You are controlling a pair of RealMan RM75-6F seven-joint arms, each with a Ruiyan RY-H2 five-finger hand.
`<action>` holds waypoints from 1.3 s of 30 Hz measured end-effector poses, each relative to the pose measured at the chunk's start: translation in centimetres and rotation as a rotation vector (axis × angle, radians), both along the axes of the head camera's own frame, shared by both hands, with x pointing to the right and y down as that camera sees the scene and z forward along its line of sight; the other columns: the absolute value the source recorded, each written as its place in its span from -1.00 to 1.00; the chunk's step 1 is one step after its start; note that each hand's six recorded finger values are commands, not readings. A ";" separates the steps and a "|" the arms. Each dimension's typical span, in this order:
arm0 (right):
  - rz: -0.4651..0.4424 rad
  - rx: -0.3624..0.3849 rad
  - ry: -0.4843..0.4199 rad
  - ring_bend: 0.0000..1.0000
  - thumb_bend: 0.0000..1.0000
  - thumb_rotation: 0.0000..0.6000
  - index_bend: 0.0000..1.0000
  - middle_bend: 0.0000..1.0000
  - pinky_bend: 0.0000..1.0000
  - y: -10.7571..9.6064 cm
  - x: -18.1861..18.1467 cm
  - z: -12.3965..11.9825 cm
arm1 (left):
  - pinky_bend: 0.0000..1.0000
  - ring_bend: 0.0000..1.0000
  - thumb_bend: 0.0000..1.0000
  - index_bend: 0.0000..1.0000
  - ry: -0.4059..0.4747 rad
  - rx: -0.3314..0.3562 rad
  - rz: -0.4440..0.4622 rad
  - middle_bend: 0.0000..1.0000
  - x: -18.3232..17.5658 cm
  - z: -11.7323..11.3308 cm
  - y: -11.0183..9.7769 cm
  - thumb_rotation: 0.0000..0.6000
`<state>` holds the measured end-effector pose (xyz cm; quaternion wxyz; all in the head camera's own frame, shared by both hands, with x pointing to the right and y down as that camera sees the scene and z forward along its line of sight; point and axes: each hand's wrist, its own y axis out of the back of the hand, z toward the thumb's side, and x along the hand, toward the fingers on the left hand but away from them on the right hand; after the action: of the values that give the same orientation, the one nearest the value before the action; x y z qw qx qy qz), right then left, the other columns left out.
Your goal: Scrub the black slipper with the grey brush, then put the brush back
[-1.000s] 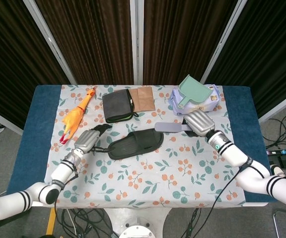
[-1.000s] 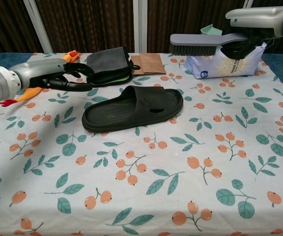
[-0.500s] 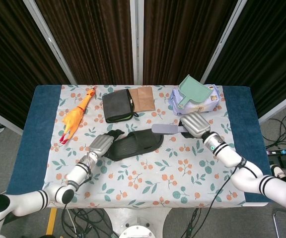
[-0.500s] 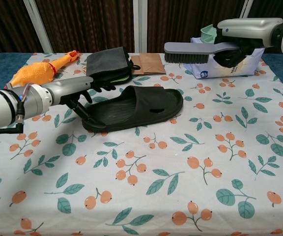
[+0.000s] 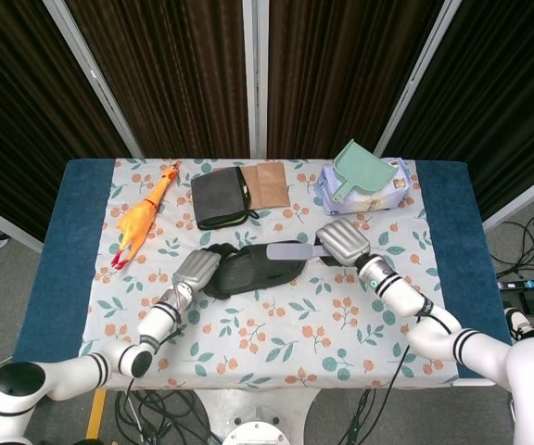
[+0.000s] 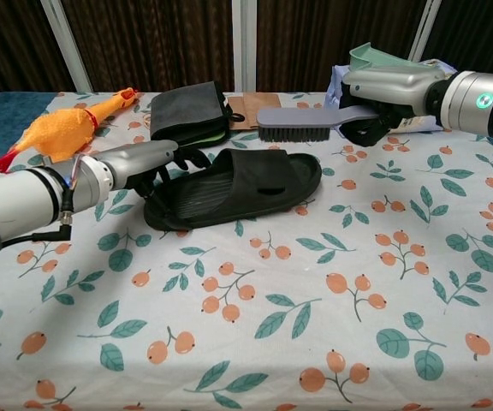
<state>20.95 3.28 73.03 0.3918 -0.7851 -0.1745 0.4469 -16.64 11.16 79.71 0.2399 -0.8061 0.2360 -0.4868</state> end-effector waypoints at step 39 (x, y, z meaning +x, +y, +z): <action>-0.266 0.143 0.022 1.00 0.33 1.00 1.00 1.00 1.00 1.7 -4.1 1.3 | -0.12 -0.47 -0.88 -0.37 0.070 -0.056 0.017 -0.27 -0.6 -1.0 -0.4 1.00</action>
<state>16.88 5.01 74.37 0.5045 -0.7663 -0.0959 0.3861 -17.24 10.78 78.73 0.2129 -0.8312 0.2235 -0.4624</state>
